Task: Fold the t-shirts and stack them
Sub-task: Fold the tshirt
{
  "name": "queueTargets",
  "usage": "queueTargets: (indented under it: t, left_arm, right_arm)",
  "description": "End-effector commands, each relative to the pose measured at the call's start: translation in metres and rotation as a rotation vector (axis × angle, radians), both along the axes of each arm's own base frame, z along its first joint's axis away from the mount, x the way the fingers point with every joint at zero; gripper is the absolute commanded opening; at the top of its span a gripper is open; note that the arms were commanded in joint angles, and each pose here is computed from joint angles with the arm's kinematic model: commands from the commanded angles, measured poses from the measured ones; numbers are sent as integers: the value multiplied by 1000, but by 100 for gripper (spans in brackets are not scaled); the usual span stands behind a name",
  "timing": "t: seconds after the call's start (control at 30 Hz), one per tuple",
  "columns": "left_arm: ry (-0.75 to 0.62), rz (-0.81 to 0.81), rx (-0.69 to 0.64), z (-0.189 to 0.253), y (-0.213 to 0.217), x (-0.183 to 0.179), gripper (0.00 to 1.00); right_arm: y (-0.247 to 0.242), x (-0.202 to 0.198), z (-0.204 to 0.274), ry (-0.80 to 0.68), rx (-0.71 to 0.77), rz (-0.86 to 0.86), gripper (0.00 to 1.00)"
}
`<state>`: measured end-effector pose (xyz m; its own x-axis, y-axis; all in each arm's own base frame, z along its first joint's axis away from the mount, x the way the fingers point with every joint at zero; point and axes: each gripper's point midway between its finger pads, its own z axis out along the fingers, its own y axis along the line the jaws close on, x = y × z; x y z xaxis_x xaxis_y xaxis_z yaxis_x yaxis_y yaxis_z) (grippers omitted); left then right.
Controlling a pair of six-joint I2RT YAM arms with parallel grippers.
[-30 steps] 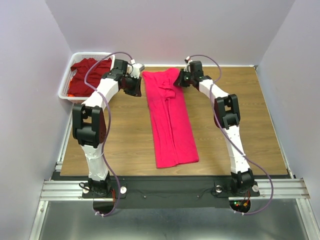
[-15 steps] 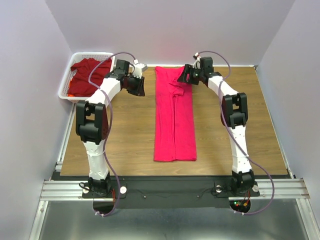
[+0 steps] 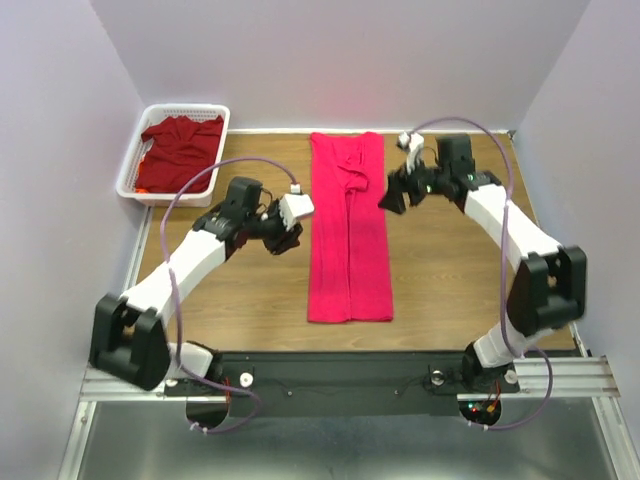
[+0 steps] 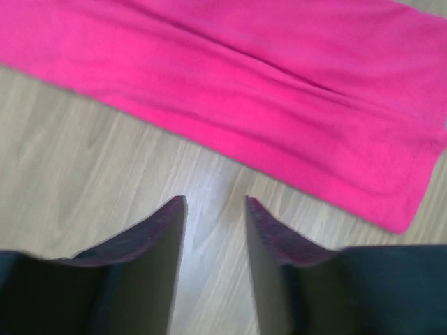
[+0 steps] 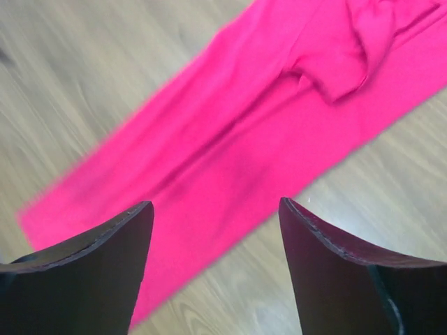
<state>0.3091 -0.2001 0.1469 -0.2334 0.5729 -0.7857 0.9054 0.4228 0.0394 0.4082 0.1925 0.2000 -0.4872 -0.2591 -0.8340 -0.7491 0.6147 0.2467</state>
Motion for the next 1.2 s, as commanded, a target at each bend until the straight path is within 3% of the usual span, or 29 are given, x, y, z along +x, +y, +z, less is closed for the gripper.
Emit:
queueTargets:
  t: [0.0,0.13,0.37,0.7,1.17]
  left_arm:
    - [-300,-231,3,23,-9,-40,55]
    - [-341,-368,16,-2,-13,-96,57]
    - [-207,-517,104,-61,-34,-151,51]
    - [-133,-561,144,-86,-51,-171,50]
    - [-96,-575,196,-102,-52,-167,50]
  right_arm:
    - [-23,-85,-62,-34,-236,185,76]
    - [-36,-148,-76,-172,-336,308,68]
    - [-19,-221,-100,-330,-352,517,53]
    - [-3,-252,-137,-362,-387,707,49]
    - [-3,-250,-172,-350,-471,748,42]
